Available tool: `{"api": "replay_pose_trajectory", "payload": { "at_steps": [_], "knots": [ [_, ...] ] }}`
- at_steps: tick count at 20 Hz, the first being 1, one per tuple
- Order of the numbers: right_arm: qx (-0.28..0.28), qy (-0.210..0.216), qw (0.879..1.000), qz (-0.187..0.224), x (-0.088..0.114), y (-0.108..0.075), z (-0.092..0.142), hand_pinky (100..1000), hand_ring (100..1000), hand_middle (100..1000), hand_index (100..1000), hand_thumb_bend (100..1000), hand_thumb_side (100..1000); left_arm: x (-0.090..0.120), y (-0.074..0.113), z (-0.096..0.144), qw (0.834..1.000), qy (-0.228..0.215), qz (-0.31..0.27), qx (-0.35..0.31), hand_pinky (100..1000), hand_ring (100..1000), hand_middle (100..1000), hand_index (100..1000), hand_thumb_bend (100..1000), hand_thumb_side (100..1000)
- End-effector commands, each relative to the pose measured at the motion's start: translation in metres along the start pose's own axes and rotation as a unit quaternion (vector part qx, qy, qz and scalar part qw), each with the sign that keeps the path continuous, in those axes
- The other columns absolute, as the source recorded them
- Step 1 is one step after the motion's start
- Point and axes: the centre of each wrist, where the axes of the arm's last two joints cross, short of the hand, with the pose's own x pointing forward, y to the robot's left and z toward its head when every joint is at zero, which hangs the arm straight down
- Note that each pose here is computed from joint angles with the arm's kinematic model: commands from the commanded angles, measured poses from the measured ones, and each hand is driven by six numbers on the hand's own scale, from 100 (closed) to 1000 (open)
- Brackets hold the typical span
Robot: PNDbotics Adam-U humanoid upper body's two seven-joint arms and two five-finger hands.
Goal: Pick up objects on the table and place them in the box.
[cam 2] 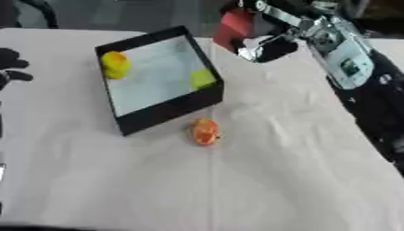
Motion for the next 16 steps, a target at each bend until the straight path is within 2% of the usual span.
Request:
{"api": "replay_pose_trajectory", "payload": {
  "at_steps": [1, 5, 6, 7, 8, 9, 10, 11, 12, 16],
  "knots": [
    [0.019, 0.009, 1.000, -0.001, -0.011, 0.002, -0.008, 719, 478, 664, 774, 100, 198, 0.010, -0.004, -0.008, 1.000, -0.022, 0.008, -0.010, 553, 617, 592, 658, 100, 894],
    [0.042, 0.012, 0.999, -0.013, -0.022, 0.018, -0.016, 738, 544, 717, 812, 100, 198, 0.012, -0.008, -0.011, 0.999, -0.029, 0.016, -0.015, 553, 617, 592, 657, 100, 894],
    [0.046, 0.007, 0.999, -0.013, -0.022, 0.021, -0.017, 747, 597, 750, 846, 100, 198, 0.013, -0.009, -0.011, 0.999, -0.030, 0.018, -0.016, 553, 616, 592, 657, 100, 894],
    [0.050, 0.002, 0.999, -0.011, -0.023, 0.023, -0.018, 749, 608, 754, 851, 100, 198, 0.013, -0.009, -0.011, 0.999, -0.030, 0.020, -0.016, 553, 616, 591, 657, 100, 894],
    [0.052, -0.003, 0.999, -0.008, -0.022, 0.024, -0.019, 776, 772, 802, 893, 100, 200, 0.013, -0.009, -0.011, 0.999, -0.030, 0.021, -0.016, 553, 617, 591, 657, 100, 894],
    [0.054, -0.010, 0.999, -0.003, -0.021, 0.025, -0.021, 798, 825, 825, 914, 100, 209, 0.013, -0.010, -0.011, 0.999, -0.031, 0.022, -0.016, 553, 617, 591, 657, 100, 894],
    [0.053, -0.016, 0.998, 0.002, -0.019, 0.025, -0.023, 830, 894, 863, 939, 100, 364, 0.013, -0.010, -0.011, 0.999, -0.031, 0.022, -0.017, 553, 617, 591, 657, 100, 894],
    [0.048, -0.024, 0.999, 0.008, -0.017, 0.024, -0.024, 845, 919, 880, 948, 100, 410, 0.013, -0.010, -0.011, 0.999, -0.032, 0.023, -0.017, 553, 617, 591, 657, 100, 893],
    [0.044, -0.031, 0.998, 0.013, -0.015, 0.023, -0.026, 885, 965, 910, 960, 100, 505, 0.013, -0.010, -0.011, 0.999, -0.032, 0.023, -0.017, 553, 616, 591, 657, 100, 894],
    [0.038, -0.057, 0.997, 0.027, -0.007, 0.023, -0.031, 945, 1000, 963, 989, 100, 664, 0.013, -0.010, -0.011, 0.999, -0.031, 0.024, -0.017, 552, 616, 591, 658, 100, 894]
  ]
}}
